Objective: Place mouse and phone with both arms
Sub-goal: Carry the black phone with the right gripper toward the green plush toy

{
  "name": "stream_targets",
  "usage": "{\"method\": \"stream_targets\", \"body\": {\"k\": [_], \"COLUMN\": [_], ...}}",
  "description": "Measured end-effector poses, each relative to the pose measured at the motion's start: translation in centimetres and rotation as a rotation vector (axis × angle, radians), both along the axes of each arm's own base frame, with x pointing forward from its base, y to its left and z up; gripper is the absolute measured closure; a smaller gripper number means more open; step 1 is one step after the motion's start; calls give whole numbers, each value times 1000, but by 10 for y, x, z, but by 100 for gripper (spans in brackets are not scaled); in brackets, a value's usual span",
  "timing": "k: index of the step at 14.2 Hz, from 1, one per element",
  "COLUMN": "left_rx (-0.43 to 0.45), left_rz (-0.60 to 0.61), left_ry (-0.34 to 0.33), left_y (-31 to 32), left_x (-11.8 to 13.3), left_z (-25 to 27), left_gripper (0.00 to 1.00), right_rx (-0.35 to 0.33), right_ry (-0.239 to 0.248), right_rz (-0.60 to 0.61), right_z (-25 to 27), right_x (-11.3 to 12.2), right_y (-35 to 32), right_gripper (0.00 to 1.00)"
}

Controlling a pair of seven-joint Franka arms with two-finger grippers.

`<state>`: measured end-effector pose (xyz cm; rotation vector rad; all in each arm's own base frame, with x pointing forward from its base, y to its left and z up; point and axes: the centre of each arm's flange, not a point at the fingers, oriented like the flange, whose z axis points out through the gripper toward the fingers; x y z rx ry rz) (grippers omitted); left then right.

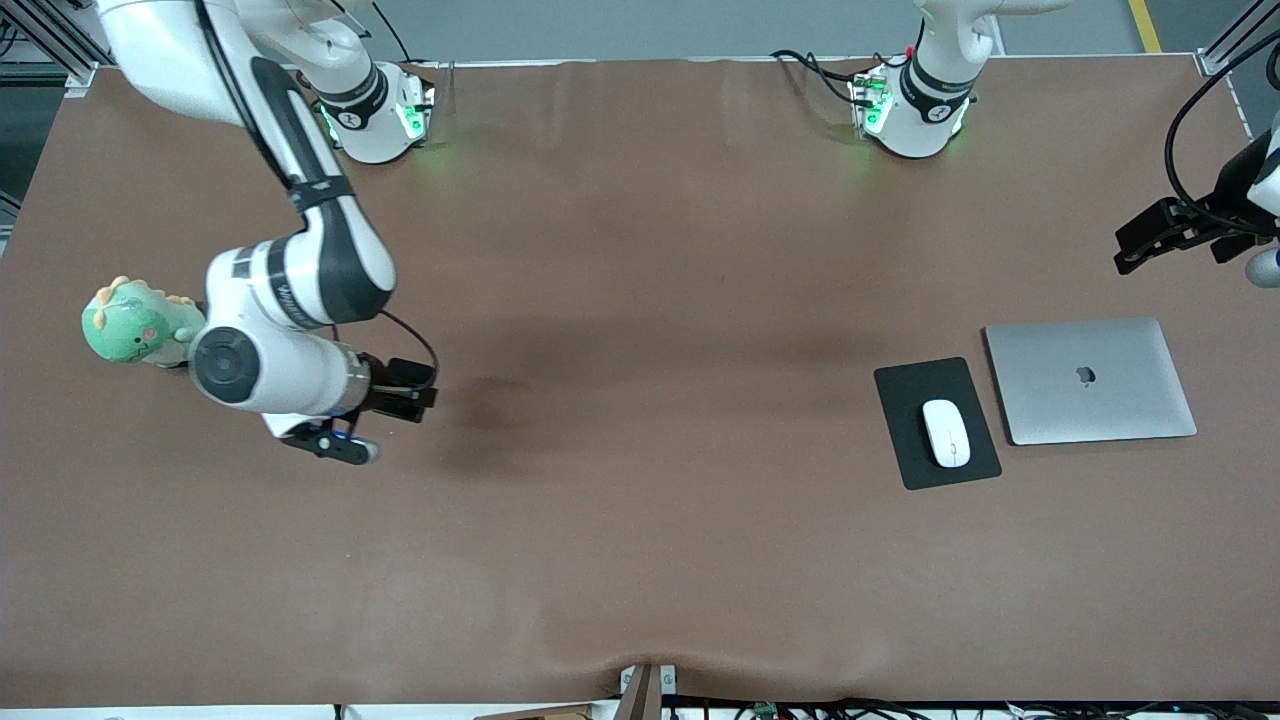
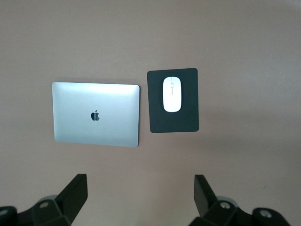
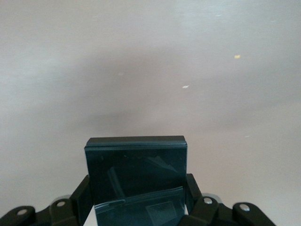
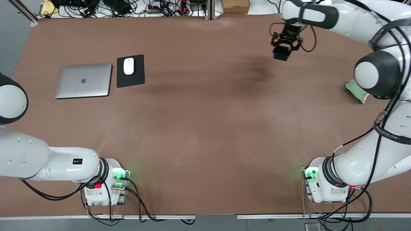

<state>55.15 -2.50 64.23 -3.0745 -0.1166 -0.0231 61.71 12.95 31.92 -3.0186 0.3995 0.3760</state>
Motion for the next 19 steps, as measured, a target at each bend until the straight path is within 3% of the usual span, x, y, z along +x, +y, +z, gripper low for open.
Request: {"method": "stream_targets", "body": {"k": [12,19], "left_rx": [-42,-48], "left_rz": [-4,-1], "left_ry": [0,16], "left_y": [-6,-5], "left_x": [0,-2], "left_z": [-1,-2], "left_gripper": [0,0], "right_rx": [61,25], "right_ry": [-15,-52], "right_rz": [73,159], "right_z": [-34,-81], "right_x": [-48,-92], "right_y": [-158,-228], "right_gripper": [21,21]}}
